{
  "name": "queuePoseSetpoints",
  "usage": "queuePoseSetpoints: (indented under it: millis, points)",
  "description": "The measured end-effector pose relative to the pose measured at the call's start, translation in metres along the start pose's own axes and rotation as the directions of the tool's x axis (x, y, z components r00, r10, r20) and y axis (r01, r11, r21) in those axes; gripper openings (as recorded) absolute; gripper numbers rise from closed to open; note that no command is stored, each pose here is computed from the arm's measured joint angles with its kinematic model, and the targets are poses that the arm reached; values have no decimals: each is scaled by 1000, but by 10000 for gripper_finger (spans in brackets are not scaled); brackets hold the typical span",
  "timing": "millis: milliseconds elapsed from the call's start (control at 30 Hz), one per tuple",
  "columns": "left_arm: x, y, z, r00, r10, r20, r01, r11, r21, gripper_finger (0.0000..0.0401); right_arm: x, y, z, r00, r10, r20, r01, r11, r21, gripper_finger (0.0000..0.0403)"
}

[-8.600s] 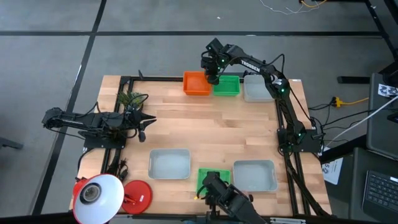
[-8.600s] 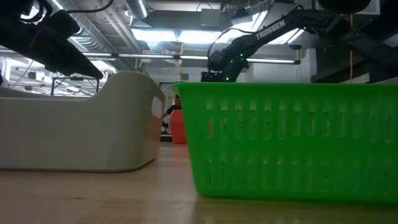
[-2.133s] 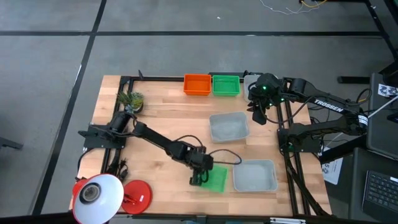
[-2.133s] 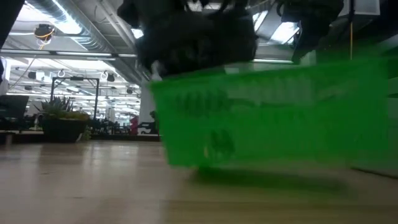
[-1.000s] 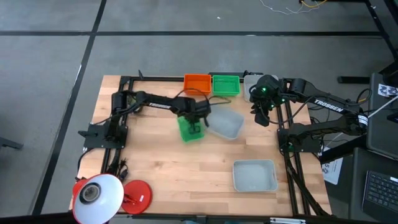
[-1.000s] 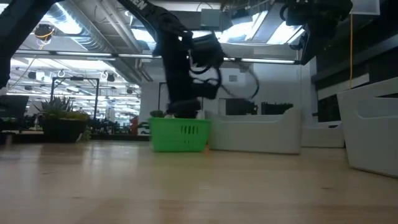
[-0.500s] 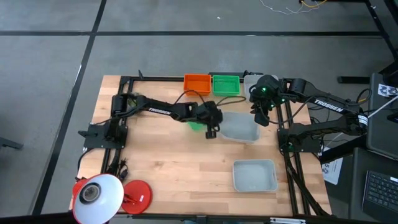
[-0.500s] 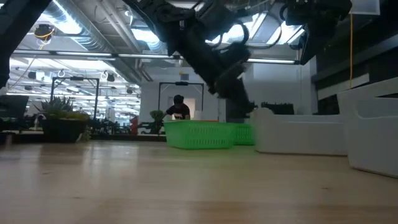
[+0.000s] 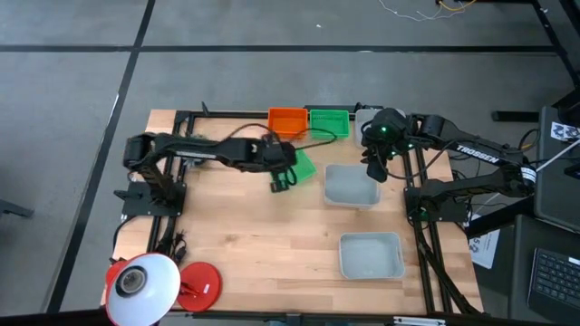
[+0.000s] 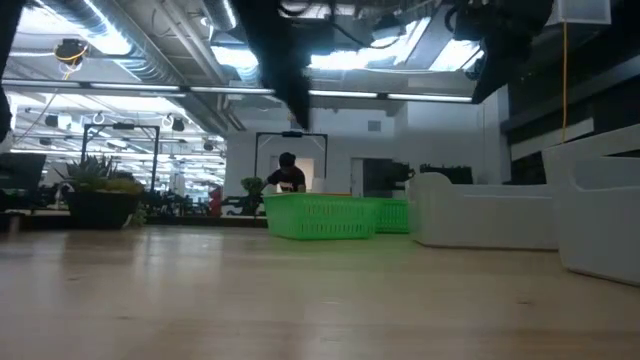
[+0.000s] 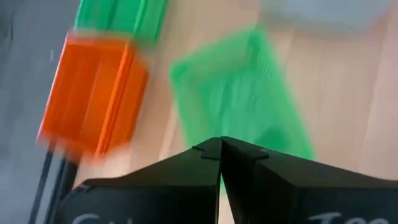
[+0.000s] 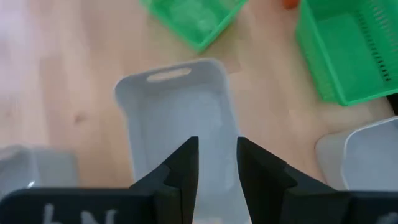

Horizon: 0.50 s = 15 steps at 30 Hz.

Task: Stack baskets by color
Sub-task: Stack the bottom left gray bin on the top gray bin

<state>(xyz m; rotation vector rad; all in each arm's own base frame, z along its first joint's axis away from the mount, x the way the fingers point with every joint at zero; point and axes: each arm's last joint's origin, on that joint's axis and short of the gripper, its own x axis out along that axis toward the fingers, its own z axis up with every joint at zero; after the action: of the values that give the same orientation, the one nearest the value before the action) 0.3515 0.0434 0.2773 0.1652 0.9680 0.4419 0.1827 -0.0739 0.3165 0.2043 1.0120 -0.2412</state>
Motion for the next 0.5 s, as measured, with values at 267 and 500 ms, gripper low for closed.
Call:
queuePoseSetpoints:
  millis: [267,500]
  points:
    - [-53,26,-15,995,96,-30,-96,995,-5,0,45,-7,-1,995,-93,21,94,993,-70,108]
    - [-80,37,-25,994,102,-26,-103,993,-63,0,75,-10,-1,992,-95,-80,81,984,-157,108]
